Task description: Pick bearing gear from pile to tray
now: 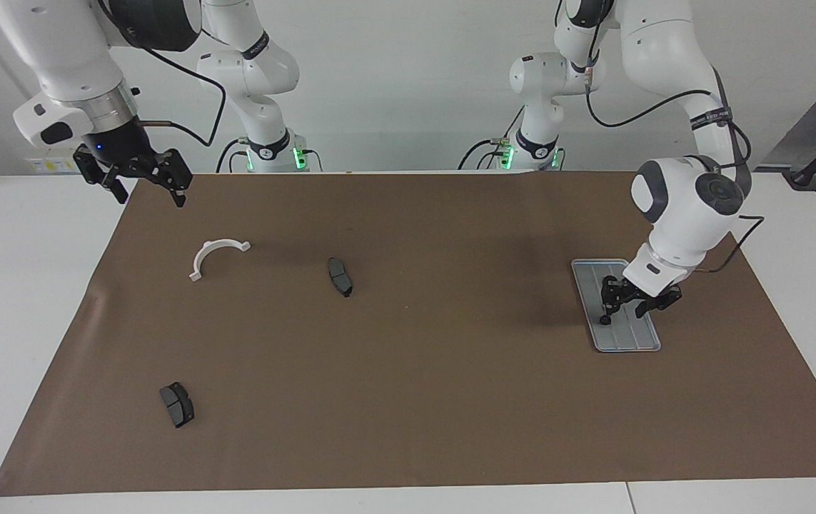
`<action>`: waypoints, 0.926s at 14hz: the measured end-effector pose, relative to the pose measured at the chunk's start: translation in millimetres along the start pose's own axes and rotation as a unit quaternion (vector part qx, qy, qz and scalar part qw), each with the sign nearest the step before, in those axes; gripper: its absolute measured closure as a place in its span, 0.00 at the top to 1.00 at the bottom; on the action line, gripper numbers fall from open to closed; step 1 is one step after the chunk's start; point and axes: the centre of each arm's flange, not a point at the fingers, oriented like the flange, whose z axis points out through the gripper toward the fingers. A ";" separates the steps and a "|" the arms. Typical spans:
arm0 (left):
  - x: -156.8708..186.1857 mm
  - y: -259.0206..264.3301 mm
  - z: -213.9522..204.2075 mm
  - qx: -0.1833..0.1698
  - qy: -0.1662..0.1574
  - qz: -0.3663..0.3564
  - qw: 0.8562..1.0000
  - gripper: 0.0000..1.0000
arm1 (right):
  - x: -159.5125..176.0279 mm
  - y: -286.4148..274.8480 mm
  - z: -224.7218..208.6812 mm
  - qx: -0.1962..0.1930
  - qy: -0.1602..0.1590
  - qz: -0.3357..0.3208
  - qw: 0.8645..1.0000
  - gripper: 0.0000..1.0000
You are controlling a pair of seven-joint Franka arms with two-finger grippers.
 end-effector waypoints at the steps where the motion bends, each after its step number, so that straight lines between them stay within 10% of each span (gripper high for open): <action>1: 0.3 0.1 -27.4 -0.003 -0.015 0.000 1.000 0.64 | 0.0 0.0 0.0 0.000 0.000 0.000 1.000 1.00; 6: -20.6 6.3 -142.5 -0.013 -0.081 -0.006 0.997 0.82 | 0.0 0.0 0.1 0.000 0.000 0.000 1.000 1.00; 8: -31.4 9.3 -167.0 -0.013 -0.081 -0.006 0.997 1.00 | 0.0 0.0 0.1 0.000 0.000 0.000 1.000 1.00; 13: -68.2 19.8 -231.5 -0.005 -0.047 -0.004 0.999 1.00 | 0.0 0.0 0.1 0.000 0.000 0.000 1.000 1.00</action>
